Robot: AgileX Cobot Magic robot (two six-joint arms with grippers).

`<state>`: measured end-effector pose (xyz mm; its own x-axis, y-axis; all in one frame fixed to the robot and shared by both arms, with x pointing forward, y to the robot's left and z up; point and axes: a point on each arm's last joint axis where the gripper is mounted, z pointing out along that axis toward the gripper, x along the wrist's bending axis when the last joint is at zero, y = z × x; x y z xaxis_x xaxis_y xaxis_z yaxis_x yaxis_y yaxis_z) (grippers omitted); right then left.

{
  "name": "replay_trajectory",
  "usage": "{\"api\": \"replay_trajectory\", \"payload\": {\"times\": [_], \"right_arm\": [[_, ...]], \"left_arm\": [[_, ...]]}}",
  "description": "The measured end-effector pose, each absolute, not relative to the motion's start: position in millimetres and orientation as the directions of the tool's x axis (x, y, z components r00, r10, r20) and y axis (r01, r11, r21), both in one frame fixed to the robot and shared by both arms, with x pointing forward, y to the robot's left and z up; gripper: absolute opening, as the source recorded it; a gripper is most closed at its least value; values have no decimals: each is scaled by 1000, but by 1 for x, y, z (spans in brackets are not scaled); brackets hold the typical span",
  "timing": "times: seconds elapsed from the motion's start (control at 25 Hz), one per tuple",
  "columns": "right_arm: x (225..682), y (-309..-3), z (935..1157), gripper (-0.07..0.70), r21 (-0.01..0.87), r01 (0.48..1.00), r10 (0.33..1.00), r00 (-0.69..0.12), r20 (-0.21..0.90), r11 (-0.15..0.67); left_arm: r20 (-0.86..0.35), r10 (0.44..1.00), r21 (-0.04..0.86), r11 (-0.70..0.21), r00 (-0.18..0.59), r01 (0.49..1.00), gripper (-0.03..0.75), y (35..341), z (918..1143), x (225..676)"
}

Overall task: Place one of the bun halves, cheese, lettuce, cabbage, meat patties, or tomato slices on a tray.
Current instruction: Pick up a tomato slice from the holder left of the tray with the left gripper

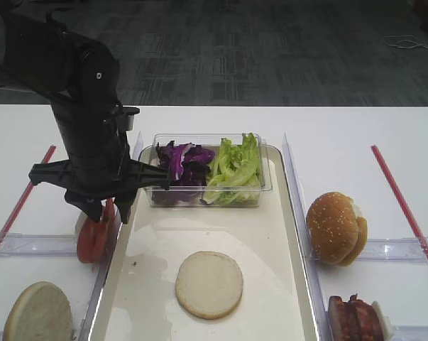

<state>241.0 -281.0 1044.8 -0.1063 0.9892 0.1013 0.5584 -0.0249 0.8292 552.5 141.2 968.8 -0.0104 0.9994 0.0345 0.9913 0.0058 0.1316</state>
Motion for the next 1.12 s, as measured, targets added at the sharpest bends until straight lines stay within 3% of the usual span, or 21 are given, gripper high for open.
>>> {"api": "replay_trajectory", "payload": {"times": [0.6,0.88,1.12], "right_arm": [[241,-281,1045,469,829,558,989,-106,101,-25],[241,-281,1045,469,829,558,989,-106,101,-25],[241,-281,1045,469,829,558,989,-106,101,-25]], "left_arm": [[49,999,149,-9,2,989,286,142,969,554],[72,997,117,-12,3,993,281,142,961,555],[81,997,120,-18,9,993,233,143,961,556]]}}
